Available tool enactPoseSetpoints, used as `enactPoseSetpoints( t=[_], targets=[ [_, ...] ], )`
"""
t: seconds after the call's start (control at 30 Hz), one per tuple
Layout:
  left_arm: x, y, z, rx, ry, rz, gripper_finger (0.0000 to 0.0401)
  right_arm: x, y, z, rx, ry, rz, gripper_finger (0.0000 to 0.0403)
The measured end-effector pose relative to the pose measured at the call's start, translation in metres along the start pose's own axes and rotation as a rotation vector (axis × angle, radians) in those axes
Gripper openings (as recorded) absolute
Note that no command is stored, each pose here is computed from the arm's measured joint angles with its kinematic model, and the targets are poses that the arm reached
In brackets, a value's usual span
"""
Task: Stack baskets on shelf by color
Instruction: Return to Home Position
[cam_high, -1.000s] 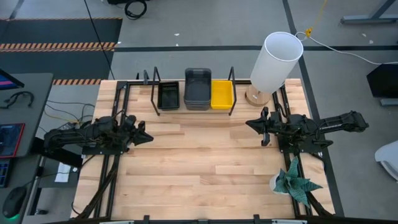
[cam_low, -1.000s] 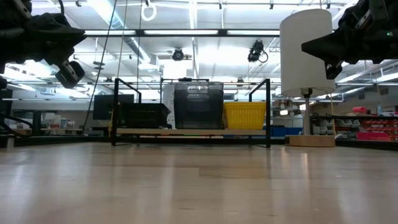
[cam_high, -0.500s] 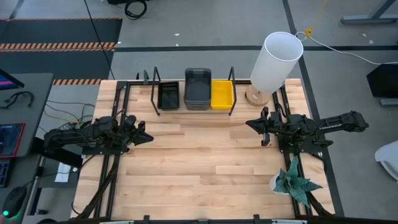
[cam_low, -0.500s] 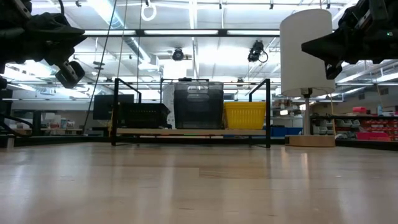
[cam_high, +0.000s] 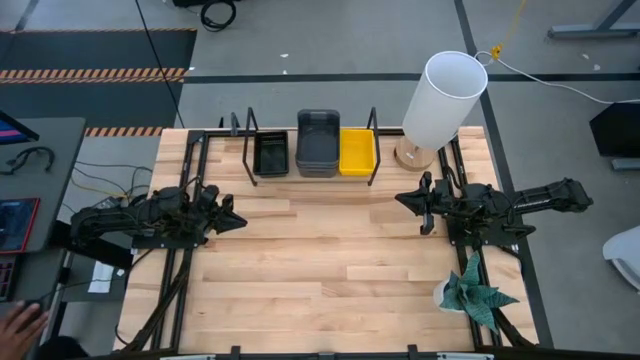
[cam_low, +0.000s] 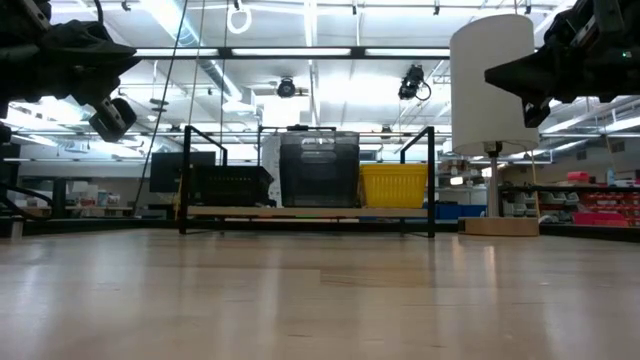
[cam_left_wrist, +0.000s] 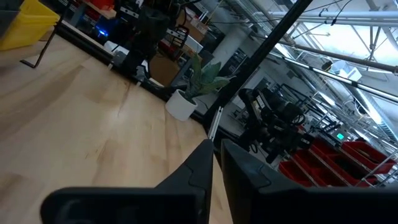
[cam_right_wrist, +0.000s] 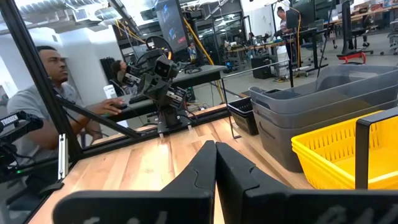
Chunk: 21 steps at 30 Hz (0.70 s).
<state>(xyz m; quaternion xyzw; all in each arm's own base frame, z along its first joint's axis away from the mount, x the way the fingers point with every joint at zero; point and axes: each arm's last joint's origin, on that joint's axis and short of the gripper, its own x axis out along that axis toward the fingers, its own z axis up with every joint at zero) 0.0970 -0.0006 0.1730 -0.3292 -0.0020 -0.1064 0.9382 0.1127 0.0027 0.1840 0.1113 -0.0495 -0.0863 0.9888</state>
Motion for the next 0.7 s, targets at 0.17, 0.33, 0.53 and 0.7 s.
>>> enactPoseSetpoints(
  t=[0.17,0.33,0.53,0.7],
  targets=[
    [0.0,0.0,0.0,0.0,0.0,0.0,0.0036,0.0,0.0,0.0,0.0,0.0,0.0,0.0012],
    [0.0,0.0,0.0,0.0,0.0,0.0,0.003,0.0,0.0,0.0,0.0,0.0,0.0,0.0012],
    [0.0,0.0001,-0.0001,0.0,0.0,0.0,0.0035,0.0,0.0,-0.0001,0.0,0.0,0.0,0.0012],
    [0.0,0.0001,-0.0001,0.0,0.0,0.0,0.004,0.0,0.0,0.0,0.0,0.0,0.0,0.0012]
  ],
)
